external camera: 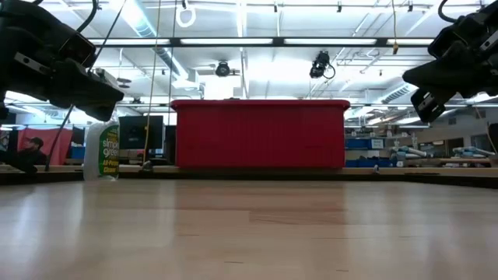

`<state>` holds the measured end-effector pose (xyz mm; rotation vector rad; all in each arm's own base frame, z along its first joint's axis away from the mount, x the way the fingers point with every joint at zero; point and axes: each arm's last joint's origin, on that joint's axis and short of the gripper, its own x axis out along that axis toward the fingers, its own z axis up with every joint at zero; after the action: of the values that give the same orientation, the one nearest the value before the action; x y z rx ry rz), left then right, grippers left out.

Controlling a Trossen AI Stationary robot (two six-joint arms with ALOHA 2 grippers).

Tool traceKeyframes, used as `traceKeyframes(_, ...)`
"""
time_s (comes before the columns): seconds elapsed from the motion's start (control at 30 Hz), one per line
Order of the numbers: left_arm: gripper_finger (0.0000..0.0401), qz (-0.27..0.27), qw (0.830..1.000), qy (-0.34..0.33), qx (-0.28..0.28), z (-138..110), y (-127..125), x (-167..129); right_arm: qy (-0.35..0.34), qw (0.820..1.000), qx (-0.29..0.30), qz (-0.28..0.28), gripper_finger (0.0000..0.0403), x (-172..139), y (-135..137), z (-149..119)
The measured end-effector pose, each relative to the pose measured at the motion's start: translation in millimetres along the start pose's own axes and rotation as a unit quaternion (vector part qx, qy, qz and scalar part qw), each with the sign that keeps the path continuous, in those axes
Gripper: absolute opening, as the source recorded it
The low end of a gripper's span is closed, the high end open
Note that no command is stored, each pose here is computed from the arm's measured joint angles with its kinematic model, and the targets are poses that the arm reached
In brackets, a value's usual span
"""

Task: Fold laundry

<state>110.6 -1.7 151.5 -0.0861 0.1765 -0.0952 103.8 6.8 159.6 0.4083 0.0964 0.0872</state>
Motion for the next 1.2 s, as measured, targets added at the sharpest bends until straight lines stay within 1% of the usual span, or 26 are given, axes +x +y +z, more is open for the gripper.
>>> traceKeyframes(0.83,0.0002,0.000,1.000,0.000,0.000,-0.1,0.0,0.0,0.000,1.000,0.000,0.000,0.0018,0.0,0.0,0.0)
traceKeyframes(0.87,0.0002,0.000,1.000,-0.001,0.011,0.1,0.0,0.0,0.000,1.000,0.000,0.000,0.0018,0.0,0.0,-0.1)
traceKeyframes(0.9,0.0002,0.001,0.999,-0.002,0.035,0.4,0.0,0.0,0.000,1.000,0.000,0.000,0.0018,0.0,0.0,-0.1)
traceKeyframes(0.97,0.0002,0.005,0.994,-0.011,0.108,2.1,0.1,0.0,0.000,1.000,0.000,0.000,0.0018,0.0,0.0,0.0)
traceKeyframes(1.03,0.0002,0.007,0.987,-0.021,0.160,4.2,0.0,-0.1,0.000,1.000,0.000,0.000,0.0018,0.0,0.0,-0.1)
traceKeyframes(1.07,0.0002,0.008,0.985,-0.025,0.171,5.1,-0.1,-0.2,0.000,1.000,0.000,0.000,0.0018,0.0,0.0,0.0)
traceKeyframes(1.13,0.0002,0.008,0.984,-0.030,0.174,6.0,-0.2,-0.2,0.000,1.000,0.000,0.000,0.0018,0.0,0.0,-0.1)
traceKeyframes(1.2,0.0002,0.009,0.986,-0.044,0.161,8.7,-0.4,-0.4,0.000,1.000,0.000,0.000,0.0018,0.0,0.0,-0.1)
